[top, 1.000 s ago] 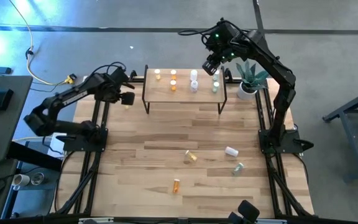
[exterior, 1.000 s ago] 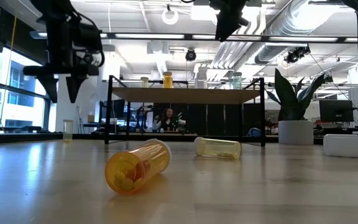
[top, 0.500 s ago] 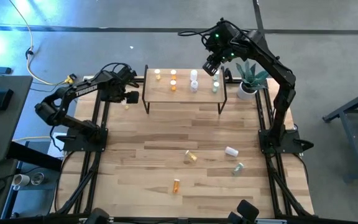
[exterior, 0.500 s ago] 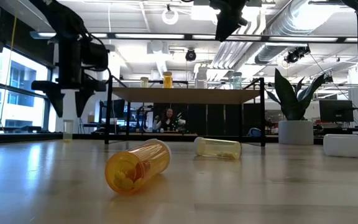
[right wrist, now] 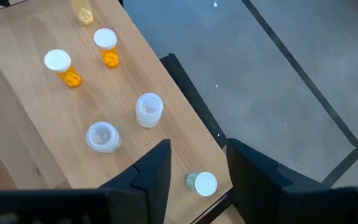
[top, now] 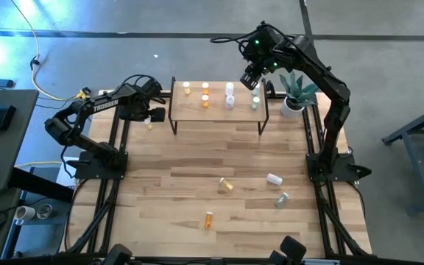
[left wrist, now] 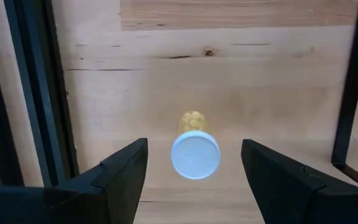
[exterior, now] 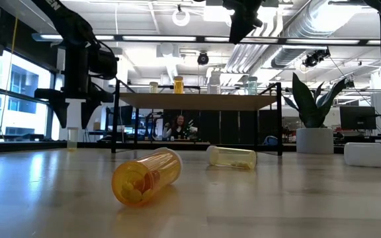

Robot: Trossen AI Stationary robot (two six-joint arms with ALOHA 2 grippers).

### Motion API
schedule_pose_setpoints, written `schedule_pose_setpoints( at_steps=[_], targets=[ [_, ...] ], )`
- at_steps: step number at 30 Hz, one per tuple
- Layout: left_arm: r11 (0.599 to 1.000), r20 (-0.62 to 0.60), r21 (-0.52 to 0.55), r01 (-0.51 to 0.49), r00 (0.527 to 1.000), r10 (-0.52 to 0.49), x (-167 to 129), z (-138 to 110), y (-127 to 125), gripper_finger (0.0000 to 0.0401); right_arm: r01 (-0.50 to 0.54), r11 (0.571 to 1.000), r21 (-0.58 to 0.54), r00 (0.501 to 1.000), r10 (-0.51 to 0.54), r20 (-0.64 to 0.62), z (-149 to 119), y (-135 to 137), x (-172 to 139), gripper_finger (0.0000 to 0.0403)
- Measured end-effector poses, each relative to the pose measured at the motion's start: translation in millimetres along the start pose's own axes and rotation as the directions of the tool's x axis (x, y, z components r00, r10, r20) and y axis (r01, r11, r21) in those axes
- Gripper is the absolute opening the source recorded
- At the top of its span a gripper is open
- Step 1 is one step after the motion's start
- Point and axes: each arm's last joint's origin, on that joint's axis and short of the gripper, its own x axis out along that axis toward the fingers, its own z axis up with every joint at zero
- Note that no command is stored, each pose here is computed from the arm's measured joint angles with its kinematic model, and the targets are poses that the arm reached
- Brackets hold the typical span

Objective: Pick and place medicine bottles onto shelf by color
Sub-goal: Put the top yellow pill bottle on the shelf and align it to the other yellow pill bottle

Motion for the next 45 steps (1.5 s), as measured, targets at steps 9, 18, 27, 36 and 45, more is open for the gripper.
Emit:
schedule_pose_setpoints(
  at_steps=[9, 18, 27, 36, 45],
  targets=[
    [1.000, 0.008, -0.020, 0.006, 1.000, -0.005, 0.0, 0.8, -0.5, 0.0238, 0.000, 1.000, -0.007, 1.000, 0.000, 0.000, 0.0, 0.0, 0.0, 0.0146],
    [1.000, 0.009, -0.017, 0.003, 1.000, -0.003, 0.0, 0.7, -0.4, 0.0182, 0.000, 1.000, -0.026, 1.000, 0.000, 0.000, 0.0, 0.0, 0.0, 0.0146],
    [1.000, 0.000, 0.002, -0.005, 1.000, 0.005, 1.6, -0.8, 0.5, 0.0155, 0.000, 1.000, -0.027, 1.000, 0.000, 0.000, 0.0, 0.0, 0.0, 0.0146],
    [1.000, -0.005, 0.006, -0.026, 1.000, 0.026, 9.1, -5.0, 3.2, 0.0154, 0.000, 0.999, -0.053, 1.000, 0.000, 0.001, 0.1, 0.0, 0.0, 0.0146],
    [1.000, -0.004, 0.005, -0.008, 1.000, 0.008, 9.1, -4.4, 2.2, 0.0154, 0.002, 0.999, -0.051, 1.000, -0.001, 0.009, 0.9, -0.1, 0.1, 0.0146]
  ],
)
